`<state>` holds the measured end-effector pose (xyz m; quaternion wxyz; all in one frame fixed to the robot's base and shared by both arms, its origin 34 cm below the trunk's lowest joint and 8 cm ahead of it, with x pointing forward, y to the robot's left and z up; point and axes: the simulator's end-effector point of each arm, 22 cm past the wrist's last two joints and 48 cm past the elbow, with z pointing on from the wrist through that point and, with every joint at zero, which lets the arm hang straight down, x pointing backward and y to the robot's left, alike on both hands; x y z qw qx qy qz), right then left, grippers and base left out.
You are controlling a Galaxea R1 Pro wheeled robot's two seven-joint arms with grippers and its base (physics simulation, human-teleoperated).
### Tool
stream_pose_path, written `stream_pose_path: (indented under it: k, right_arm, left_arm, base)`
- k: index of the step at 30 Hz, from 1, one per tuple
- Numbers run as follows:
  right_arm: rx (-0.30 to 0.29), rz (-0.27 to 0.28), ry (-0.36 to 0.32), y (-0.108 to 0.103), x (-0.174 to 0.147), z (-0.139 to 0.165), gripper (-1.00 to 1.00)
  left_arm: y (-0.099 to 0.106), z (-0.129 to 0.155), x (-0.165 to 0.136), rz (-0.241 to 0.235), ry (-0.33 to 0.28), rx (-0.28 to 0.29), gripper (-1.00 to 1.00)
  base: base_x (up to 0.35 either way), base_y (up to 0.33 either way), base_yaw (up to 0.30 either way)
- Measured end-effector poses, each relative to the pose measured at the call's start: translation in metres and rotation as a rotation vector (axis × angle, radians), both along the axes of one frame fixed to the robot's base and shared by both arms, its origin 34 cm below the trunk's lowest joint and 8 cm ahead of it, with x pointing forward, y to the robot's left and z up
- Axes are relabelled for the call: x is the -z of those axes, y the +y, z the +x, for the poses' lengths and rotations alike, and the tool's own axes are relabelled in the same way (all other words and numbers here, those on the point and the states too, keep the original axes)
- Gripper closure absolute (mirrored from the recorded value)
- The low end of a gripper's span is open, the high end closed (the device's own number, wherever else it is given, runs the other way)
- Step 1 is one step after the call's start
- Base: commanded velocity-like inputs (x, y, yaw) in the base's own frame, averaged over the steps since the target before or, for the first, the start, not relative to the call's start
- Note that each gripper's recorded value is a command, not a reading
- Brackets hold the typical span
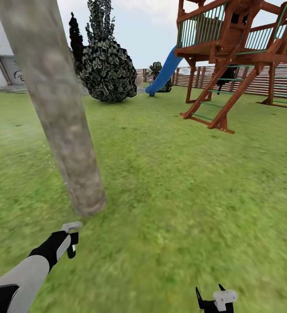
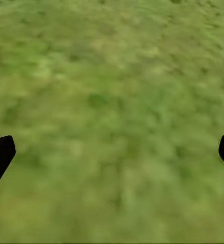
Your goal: In the garden, pick up the pesticide atomizer on the floor and spray pesticide onto both trees until each tree trunk is fully covered.
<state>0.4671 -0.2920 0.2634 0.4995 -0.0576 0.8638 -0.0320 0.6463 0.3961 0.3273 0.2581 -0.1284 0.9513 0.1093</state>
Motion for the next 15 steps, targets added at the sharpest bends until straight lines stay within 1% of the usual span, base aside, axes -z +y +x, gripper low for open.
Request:
stream_pose_path:
  k: [6,8,15]
  right_arm:
    - [0.000,0.000,0.001,-0.0001,0.0002,-0.0005,-1.00]
    - [0.001,0.000,0.000,-0.0001,0.0001,-0.0001,-1.00]
    - [0.000,0.000,0.000,-0.0001,0.0000,0.0000,-1.00]
  left_arm:
    - [0.0003,0.0002,-0.0002,0.001,-0.001,-0.001,1.00]
    - [0.0003,0.0002,-0.0002,0.001,-0.001,-0.001,1.00]
    - [0.0013,0.0011,-0.0011,0.002,-0.005,-0.002,1.00]
  base:
    - [0.171,-0.244,0.016]
    - [0.159,-0.244,0.188]
    - [0.155,-0.243,0.271]
